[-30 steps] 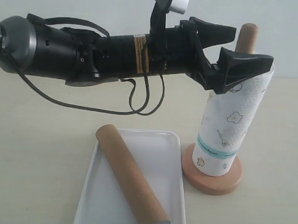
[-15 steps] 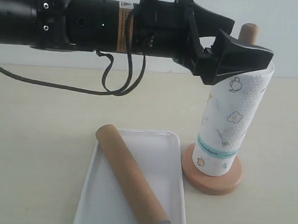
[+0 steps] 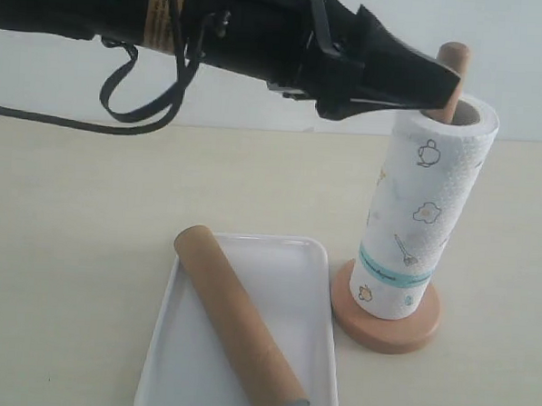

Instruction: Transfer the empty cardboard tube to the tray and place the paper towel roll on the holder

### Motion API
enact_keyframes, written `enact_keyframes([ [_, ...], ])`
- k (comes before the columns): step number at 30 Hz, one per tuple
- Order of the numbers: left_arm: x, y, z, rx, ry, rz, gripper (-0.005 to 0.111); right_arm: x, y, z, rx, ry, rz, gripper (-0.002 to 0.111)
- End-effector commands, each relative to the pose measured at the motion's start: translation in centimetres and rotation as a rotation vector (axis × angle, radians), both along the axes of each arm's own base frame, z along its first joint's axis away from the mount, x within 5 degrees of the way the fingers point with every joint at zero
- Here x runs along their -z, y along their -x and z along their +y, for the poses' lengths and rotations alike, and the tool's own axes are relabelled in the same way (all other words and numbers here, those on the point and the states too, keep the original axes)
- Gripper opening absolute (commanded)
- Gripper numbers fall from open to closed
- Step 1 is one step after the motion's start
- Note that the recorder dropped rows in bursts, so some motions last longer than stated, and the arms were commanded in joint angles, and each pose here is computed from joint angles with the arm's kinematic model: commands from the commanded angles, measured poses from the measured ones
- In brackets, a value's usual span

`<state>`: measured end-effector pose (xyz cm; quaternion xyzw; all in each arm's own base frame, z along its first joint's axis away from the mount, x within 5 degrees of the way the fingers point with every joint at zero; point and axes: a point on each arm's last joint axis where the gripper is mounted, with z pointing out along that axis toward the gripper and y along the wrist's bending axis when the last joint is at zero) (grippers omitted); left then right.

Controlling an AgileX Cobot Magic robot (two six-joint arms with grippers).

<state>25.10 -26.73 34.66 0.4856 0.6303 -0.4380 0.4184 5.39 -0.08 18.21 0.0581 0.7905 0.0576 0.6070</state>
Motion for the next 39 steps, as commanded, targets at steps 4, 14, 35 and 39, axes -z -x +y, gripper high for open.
enact_keyframes([
  [4,0.1,2.6,2.1,0.321,0.014,0.199,0.004,-0.1,0.0,0.0,0.005,0.005,-0.017,0.0],
  [14,2.6,2.4,3.1,0.287,-0.019,0.283,0.004,-0.1,0.0,0.0,0.005,0.005,-0.017,0.0],
  [35,1.5,3.1,3.4,0.289,-0.005,0.249,0.004,-0.1,0.0,0.0,0.005,0.005,-0.017,0.0],
  [39,-1.0,4.7,4.4,0.294,0.028,0.171,0.004,-0.1,0.0,0.0,0.005,0.005,-0.017,0.0],
])
